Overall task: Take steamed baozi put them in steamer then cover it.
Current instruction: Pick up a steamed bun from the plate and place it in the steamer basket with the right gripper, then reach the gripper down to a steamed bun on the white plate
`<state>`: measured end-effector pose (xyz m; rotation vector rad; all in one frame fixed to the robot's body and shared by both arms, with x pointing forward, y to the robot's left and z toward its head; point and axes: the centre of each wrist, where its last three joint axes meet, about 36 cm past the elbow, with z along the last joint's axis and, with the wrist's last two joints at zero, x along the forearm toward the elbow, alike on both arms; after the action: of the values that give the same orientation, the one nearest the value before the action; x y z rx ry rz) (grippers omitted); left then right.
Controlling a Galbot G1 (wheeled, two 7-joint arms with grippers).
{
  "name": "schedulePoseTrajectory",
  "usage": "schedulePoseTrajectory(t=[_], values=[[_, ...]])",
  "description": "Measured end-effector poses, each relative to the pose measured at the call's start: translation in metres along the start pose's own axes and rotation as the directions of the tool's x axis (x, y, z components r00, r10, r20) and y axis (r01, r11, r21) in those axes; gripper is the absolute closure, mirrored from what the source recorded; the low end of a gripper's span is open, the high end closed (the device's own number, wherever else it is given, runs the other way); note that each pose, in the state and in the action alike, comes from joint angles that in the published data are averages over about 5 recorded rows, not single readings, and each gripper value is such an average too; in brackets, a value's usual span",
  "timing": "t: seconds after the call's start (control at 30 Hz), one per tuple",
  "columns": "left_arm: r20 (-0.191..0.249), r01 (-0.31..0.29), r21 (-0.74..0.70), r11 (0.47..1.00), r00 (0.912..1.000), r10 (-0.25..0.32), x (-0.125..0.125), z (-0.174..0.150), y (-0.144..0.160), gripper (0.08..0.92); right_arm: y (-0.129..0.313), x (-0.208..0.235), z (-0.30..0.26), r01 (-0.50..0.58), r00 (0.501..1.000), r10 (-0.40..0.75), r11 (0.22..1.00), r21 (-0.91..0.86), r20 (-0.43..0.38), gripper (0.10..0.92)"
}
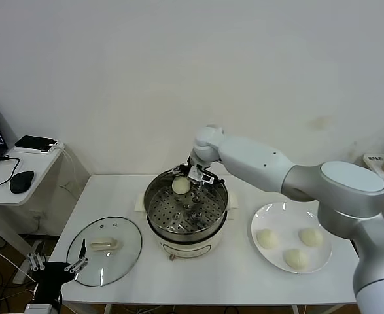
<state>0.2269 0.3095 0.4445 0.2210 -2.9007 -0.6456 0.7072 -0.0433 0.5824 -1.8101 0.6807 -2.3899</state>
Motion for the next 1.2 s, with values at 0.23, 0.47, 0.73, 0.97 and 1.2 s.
schedulePoseTrajectory(t=[0.23,0.47,0.73,0.97,1.2], values=[[-0.004,-0.010,-0.001,1.000,0.9999,0.010,0.002,-0.005,0.004,0.177,-0.004,0.046,0.004,-0.021,1.000,0.019,0.988,-0.154,-0.016,0.199],[0.002,-0.023,0.002,1.000,0.9997,0.023,-0.001,-0.012,0.009,0.177,0.020,0.104,0.002,-0.034,0.998,0.012,0.930,-0.367,-0.062,0.200],[0.000,-0.039,0.012,0.999,0.9993,0.039,-0.011,-0.017,0.017,0.177,0.091,0.155,-0.006,-0.039,0.996,-0.021,0.793,-0.608,-0.092,0.200],[0.011,-0.058,0.029,0.998,0.9983,0.057,-0.021,-0.021,0.018,0.177,0.179,0.170,-0.021,-0.035,0.996,-0.044,0.637,-0.770,-0.082,0.200],[0.014,-0.069,0.030,0.997,0.9975,0.069,-0.029,-0.021,0.020,0.177,0.250,0.151,-0.044,0.003,0.996,-0.081,0.521,-0.853,-0.046,0.200]])
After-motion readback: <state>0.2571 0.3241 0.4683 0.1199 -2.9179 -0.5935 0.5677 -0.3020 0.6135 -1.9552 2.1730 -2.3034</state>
